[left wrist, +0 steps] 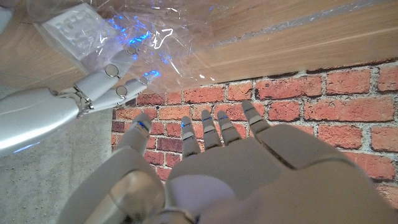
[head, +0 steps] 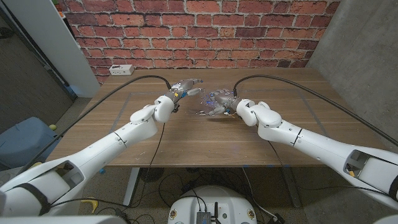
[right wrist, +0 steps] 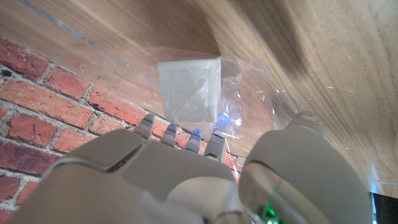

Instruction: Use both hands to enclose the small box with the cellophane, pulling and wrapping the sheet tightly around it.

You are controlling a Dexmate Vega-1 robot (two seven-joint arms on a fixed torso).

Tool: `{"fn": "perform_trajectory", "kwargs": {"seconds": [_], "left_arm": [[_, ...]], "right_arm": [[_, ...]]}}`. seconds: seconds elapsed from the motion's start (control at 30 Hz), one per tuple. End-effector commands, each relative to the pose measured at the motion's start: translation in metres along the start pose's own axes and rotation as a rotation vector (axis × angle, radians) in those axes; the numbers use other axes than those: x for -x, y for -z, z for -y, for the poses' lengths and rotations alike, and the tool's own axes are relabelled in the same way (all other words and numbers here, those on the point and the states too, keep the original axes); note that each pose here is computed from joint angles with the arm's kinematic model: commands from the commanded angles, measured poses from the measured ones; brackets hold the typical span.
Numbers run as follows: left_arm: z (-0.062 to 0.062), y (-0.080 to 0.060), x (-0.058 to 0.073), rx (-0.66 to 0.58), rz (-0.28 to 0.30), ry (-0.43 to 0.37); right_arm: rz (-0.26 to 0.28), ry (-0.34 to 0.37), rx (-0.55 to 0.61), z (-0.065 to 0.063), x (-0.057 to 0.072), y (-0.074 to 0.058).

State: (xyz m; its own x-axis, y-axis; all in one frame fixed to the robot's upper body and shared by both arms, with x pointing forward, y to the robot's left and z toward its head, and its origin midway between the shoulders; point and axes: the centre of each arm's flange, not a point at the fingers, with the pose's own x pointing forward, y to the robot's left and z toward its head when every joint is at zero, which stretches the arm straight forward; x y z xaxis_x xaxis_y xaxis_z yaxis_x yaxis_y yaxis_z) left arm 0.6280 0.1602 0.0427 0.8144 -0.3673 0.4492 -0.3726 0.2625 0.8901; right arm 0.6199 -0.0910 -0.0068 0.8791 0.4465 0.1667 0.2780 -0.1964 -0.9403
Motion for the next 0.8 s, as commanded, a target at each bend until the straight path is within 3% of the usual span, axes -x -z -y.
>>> {"fn": "perform_trajectory", "kwargs": {"seconds": [0.03,0.3,0.8], "left_arm": [[0.013,-0.008,-0.029,-0.06,0.017,0.178],[0.036,-0.013,-0.04,-0.127,-0.015,0.314],[0.052,-0.021,-0.036,-0.232,-0.048,0.392]], "right_arm": [[0.036,0.011,0.124,-0.004,-0.001,-0.014],[0.027,0.025,0.112,-0.003,0.001,-0.011],[-0.032,0.028,0.06,0.005,-0.003,0.004]]}}
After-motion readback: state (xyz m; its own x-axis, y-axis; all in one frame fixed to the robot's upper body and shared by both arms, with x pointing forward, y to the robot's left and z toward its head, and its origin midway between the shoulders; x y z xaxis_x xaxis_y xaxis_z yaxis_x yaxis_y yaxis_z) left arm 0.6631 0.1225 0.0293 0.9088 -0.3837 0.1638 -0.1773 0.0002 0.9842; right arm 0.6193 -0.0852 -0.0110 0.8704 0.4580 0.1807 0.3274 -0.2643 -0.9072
